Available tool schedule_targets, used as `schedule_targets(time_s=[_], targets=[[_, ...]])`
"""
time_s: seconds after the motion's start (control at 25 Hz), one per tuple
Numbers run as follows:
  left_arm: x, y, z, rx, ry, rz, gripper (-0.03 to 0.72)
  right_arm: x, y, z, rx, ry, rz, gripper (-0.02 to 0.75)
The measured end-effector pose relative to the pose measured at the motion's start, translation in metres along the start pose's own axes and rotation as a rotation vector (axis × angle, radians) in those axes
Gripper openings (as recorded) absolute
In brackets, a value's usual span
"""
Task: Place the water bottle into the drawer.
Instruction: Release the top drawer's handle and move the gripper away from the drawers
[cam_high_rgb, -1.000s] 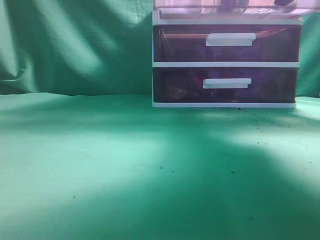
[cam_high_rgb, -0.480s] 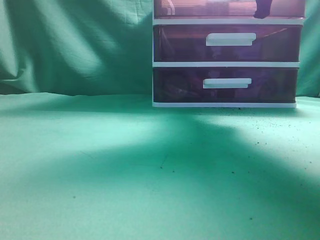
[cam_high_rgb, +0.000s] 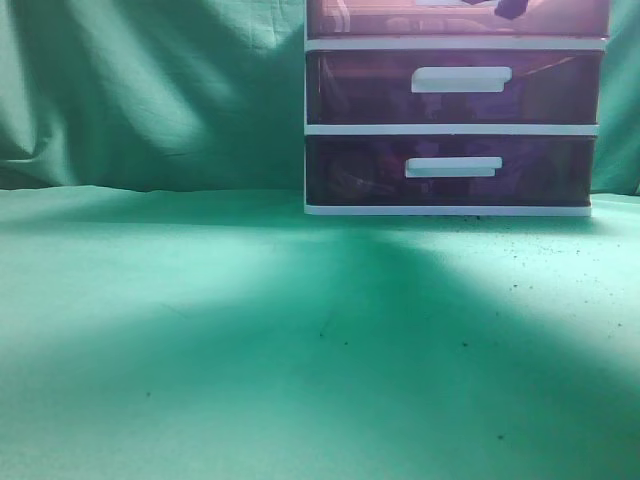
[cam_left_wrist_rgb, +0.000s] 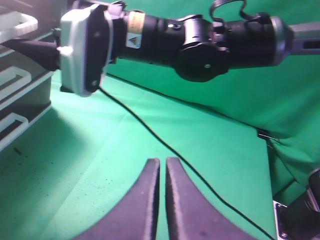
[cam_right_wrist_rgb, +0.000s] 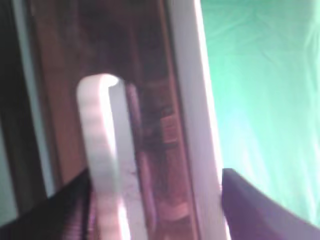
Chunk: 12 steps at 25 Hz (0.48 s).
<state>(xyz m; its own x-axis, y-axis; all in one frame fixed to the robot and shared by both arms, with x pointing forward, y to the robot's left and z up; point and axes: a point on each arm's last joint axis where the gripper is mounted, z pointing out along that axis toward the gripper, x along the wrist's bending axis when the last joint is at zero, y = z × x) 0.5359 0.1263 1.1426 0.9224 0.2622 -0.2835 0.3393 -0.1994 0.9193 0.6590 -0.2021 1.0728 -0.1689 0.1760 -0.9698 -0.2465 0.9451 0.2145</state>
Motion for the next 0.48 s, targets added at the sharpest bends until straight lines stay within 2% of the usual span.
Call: schedule_targets(time_s=[0.04, 0.12, 0.48], targets=[[0.0, 0.0, 0.0, -0.001, 0.005, 0.0, 0.0, -0.002, 0.001, -0.002, -0.006, -0.008, -0.005, 0.517], [0.0, 0.0, 0.0, -0.001, 0.005, 0.0, 0.0, -0.003, 0.001, -0.003, -0.009, -0.011, -0.007, 0.54], [0.0, 0.0, 0.0, -0.002, 0.005, -0.004, 0.0, 0.016, 0.016, -0.018, -0.045, 0.049, -0.019, 0.533]])
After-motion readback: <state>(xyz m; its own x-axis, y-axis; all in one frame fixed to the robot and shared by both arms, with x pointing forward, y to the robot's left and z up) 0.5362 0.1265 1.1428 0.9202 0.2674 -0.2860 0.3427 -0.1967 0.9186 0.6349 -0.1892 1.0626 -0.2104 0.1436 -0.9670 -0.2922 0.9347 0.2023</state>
